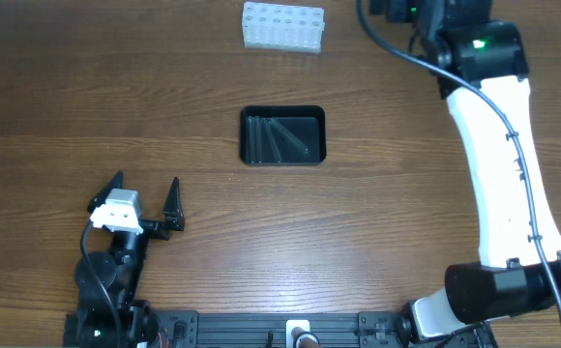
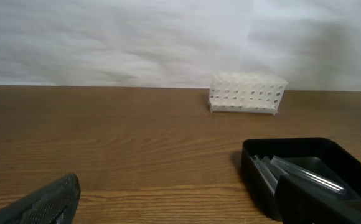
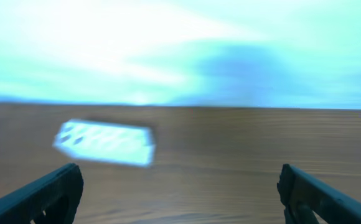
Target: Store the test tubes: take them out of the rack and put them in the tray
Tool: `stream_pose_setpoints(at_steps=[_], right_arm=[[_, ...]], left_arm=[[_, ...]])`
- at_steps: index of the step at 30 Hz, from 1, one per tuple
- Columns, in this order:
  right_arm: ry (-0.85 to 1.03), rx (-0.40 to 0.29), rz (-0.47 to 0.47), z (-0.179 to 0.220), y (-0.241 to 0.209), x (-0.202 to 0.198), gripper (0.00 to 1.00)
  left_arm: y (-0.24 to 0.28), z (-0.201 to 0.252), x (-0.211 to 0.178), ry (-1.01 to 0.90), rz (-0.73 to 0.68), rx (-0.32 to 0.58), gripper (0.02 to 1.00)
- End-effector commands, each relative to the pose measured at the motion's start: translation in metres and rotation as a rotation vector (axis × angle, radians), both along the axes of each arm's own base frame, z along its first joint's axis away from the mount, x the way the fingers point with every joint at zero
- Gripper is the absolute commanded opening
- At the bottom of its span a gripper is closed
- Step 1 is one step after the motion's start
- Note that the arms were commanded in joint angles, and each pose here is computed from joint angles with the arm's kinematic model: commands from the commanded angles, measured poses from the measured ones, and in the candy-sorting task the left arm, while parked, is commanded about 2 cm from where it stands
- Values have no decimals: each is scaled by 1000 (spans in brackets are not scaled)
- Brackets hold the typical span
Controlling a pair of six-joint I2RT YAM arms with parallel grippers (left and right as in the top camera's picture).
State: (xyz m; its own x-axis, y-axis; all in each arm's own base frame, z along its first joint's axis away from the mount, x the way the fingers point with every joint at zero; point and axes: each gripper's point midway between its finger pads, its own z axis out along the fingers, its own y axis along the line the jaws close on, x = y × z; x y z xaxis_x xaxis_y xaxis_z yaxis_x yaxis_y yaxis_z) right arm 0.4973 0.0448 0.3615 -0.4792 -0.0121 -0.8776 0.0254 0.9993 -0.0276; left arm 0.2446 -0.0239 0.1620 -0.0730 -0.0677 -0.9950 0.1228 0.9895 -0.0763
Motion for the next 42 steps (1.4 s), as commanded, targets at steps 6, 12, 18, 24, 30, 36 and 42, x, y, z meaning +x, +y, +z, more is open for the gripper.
stream_pose_setpoints(at_steps=[6,12,18,24,30,36,42], right_arm=[[-71,-82,-54,-2,-43,-21,991],[-179,-95,-41,-11,-42,-61,991],[-272,-96,-43,-43,-47,-117,989],[-345,-88,-49,-93,-51,-166,991],[-378,-94,-102,-140,-66,-202,991],[-463,-93,-137,-156,-75,-226,991],[-555,-99,-147,-161,-78,-243,993]], left_arm=[[-1,-3,0,-2,-6,17,1000],[-1,-3,0,-2,-6,17,1000],[-1,-3,0,-2,-6,17,1000],[-1,-3,0,-2,-6,17,1000],[-1,-3,0,-2,-7,17,1000],[-1,-3,0,-2,-7,17,1000],[-1,-3,0,-2,-6,17,1000]])
